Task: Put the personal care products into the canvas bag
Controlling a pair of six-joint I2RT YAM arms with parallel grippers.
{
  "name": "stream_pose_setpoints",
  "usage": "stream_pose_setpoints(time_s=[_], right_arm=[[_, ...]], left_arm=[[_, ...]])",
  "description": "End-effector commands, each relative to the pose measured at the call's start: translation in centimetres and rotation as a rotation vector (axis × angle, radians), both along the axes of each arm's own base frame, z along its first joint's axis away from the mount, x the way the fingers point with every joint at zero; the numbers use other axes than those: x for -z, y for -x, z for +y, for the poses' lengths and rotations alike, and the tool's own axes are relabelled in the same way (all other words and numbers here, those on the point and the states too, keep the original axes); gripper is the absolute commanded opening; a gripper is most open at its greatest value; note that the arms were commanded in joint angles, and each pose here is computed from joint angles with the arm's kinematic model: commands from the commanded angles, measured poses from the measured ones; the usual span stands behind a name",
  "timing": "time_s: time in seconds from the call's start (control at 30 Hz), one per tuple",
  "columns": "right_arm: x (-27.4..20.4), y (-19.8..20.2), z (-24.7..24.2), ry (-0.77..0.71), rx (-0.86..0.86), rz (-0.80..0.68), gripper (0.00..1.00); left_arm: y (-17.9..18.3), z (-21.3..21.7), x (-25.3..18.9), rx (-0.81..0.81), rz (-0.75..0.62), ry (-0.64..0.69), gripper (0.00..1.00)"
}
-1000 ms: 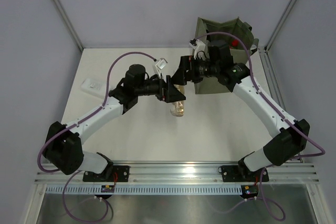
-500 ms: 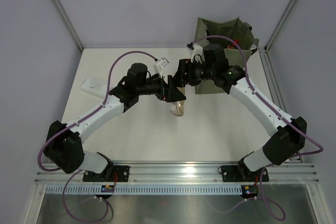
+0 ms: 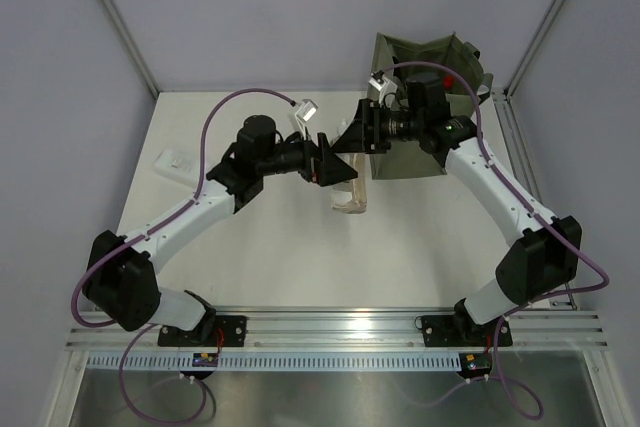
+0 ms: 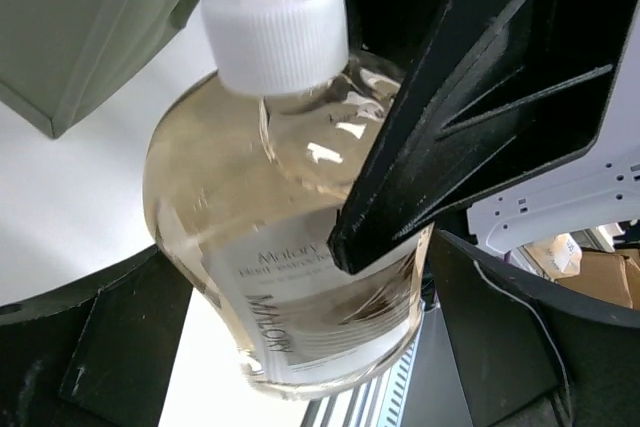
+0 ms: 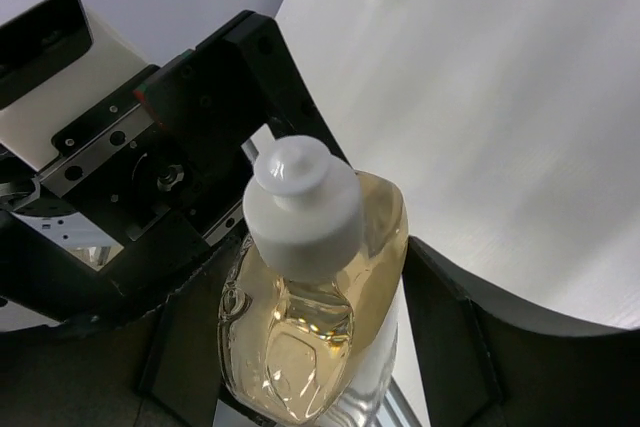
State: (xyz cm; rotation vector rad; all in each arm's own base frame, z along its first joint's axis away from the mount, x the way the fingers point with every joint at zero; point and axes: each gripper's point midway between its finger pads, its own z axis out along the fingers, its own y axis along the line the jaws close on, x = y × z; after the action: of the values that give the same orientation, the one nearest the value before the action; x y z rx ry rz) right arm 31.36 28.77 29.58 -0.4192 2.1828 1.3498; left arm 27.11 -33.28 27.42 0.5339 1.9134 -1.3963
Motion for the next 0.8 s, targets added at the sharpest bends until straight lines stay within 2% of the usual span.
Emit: stream_pose_setpoints(time_s=[0.0, 0.23, 0.47, 0.77], right_arm=[[-5.2, 2.3, 0.9, -0.164, -0.107, -0.039, 0.00], [-8.7, 0.8, -1.0, -0.231, -0.074, -0.046, 0.00], [-9.4, 0.3, -1.5, -0.268, -0.066, -0.024, 0.00], [-12.7, -1.3, -2.8, -0.329, -0.044, -0.040, 0.00]], left_arm=[[0.5, -0.6, -5.3, 0.054, -0.152, 0.128, 0.99], [1.2, 0.0, -5.5, 0.062, -0.170, 0.105, 0.99], [1.7, 0.7, -5.8, 0.047, -0.186, 0.086, 0.99], [1.7, 2.0, -7.2, 0.019, -0.211, 0.086, 0.99]])
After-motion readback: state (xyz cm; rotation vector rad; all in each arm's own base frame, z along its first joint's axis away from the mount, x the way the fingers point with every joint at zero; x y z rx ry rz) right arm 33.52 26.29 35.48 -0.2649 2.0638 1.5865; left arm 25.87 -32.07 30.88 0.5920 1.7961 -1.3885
